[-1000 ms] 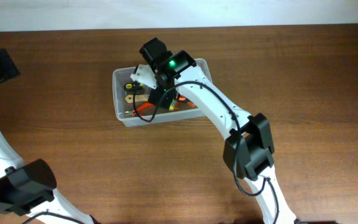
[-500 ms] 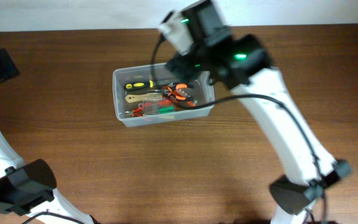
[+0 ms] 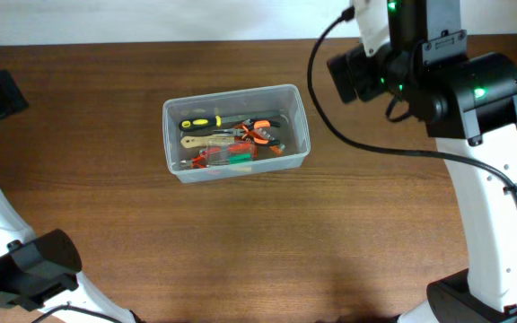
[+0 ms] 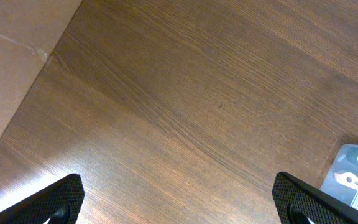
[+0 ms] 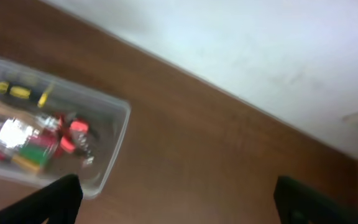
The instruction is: Pack container
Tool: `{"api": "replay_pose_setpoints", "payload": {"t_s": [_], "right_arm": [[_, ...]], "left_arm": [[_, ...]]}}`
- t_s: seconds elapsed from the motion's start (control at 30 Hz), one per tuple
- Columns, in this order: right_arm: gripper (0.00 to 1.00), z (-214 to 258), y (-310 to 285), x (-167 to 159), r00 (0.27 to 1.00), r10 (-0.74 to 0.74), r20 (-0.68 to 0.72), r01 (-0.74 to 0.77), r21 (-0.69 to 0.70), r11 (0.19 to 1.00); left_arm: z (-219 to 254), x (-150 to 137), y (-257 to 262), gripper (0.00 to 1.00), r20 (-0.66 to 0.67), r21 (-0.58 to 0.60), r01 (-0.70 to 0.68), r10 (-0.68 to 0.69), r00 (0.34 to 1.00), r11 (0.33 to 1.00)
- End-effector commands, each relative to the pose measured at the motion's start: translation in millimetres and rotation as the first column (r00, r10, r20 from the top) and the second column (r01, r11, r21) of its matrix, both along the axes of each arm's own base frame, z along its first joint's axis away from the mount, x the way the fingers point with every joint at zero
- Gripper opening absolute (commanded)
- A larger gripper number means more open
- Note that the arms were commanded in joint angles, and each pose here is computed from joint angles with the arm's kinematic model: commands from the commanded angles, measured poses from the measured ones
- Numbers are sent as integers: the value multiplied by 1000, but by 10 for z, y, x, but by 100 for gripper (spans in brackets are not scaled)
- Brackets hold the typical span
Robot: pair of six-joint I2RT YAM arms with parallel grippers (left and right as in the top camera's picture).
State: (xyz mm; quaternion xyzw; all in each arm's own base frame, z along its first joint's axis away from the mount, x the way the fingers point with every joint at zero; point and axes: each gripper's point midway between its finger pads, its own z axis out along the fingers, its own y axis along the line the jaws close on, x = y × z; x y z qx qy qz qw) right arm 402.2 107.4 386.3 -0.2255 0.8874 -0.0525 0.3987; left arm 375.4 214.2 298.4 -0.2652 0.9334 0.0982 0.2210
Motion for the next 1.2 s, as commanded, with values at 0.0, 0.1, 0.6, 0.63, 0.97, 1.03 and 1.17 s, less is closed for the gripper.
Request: {"api": "replay_pose_setpoints", "payload": {"t_s": [0.0, 0.1, 0.6, 0.63, 0.97, 1.03, 1.17], "right_arm": [[99, -91, 32, -135, 997, 23, -68, -22, 25, 999], [99, -102, -18, -179, 996, 14, -82, -13, 21, 1000], [99, 850, -888, -796, 944, -289, 158, 240, 272, 932], [98, 917, -891, -884, 944, -269, 190, 217, 255, 942], [99, 459, -1019, -1753, 904, -301, 304, 205, 309, 929], [99, 204, -1019, -1821, 896, -299, 327, 195, 317, 928], [99, -533, -994, -1923, 892, -286, 349, 169, 329, 929]], "left_arm": [[46, -10, -8, 99, 19, -5, -11, 11, 1000, 1000], [46, -10, -9, 99, 19, -5, -10, 11, 1000, 1000], [46, -10, -9, 99, 19, -5, -10, 11, 1000, 1000], [46, -10, -8, 99, 19, -5, -11, 11, 1000, 1000], [46, -10, -8, 99, 19, -5, -11, 11, 1000, 1000], [46, -10, -9, 99, 19, -5, -10, 11, 1000, 1000], [46, -10, -8, 99, 19, -5, -11, 11, 1000, 1000]]}}
